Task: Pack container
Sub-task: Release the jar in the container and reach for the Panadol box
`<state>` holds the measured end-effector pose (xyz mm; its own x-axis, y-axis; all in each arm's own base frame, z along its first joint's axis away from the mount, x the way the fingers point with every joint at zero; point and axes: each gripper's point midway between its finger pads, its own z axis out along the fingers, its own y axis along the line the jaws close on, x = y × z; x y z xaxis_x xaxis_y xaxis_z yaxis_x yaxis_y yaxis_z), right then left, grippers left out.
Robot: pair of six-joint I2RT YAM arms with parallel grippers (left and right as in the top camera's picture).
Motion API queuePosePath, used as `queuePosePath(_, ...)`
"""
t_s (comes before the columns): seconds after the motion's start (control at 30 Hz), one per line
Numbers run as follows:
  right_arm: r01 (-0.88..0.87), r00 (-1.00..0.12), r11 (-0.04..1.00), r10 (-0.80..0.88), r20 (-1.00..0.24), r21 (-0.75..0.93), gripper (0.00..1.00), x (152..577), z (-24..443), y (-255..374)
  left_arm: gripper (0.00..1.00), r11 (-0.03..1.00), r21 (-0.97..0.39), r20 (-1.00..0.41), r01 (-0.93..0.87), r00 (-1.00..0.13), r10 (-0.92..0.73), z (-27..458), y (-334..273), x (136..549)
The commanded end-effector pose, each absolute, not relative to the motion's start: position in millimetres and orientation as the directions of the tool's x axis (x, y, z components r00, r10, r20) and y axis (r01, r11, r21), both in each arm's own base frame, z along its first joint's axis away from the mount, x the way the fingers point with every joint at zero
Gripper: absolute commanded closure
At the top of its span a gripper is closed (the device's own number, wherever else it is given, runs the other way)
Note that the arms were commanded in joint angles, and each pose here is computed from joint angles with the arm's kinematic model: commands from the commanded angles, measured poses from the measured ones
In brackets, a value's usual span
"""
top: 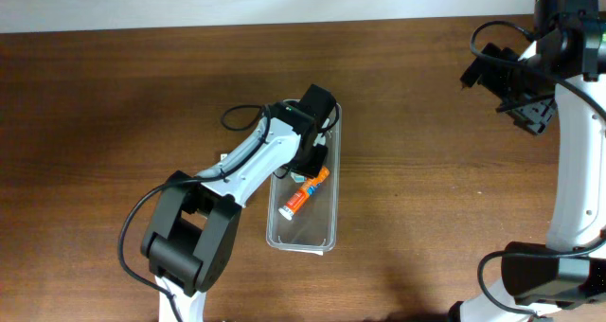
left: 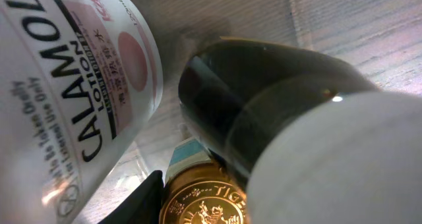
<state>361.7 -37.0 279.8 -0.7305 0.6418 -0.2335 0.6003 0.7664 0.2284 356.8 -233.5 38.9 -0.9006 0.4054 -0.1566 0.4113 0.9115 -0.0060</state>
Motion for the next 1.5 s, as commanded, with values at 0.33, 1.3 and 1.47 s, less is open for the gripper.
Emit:
queuePosePath(0.33,0.597,-0.723,0.765,0.644,-0.251,0.241,0.02,357,288,-37,0.4,0.917,-0.006,-0.21,0.4,-0.897,0.389,65,-234,363)
queuePosePath(1.3,0.597,-0.723,0.765,0.644,-0.251,0.241,0.02,357,288,-37,0.15,0.992,-0.106,-0.094,-0.066,-0.993,-0.076,106,-57,342)
queuePosePath(1.47,0.597,-0.723,0.765,0.644,-0.251,0.241,0.02,357,288,-37,0.17,0.989,-0.147,-0.009,0.007,-1.0,0.006,61,-68,334)
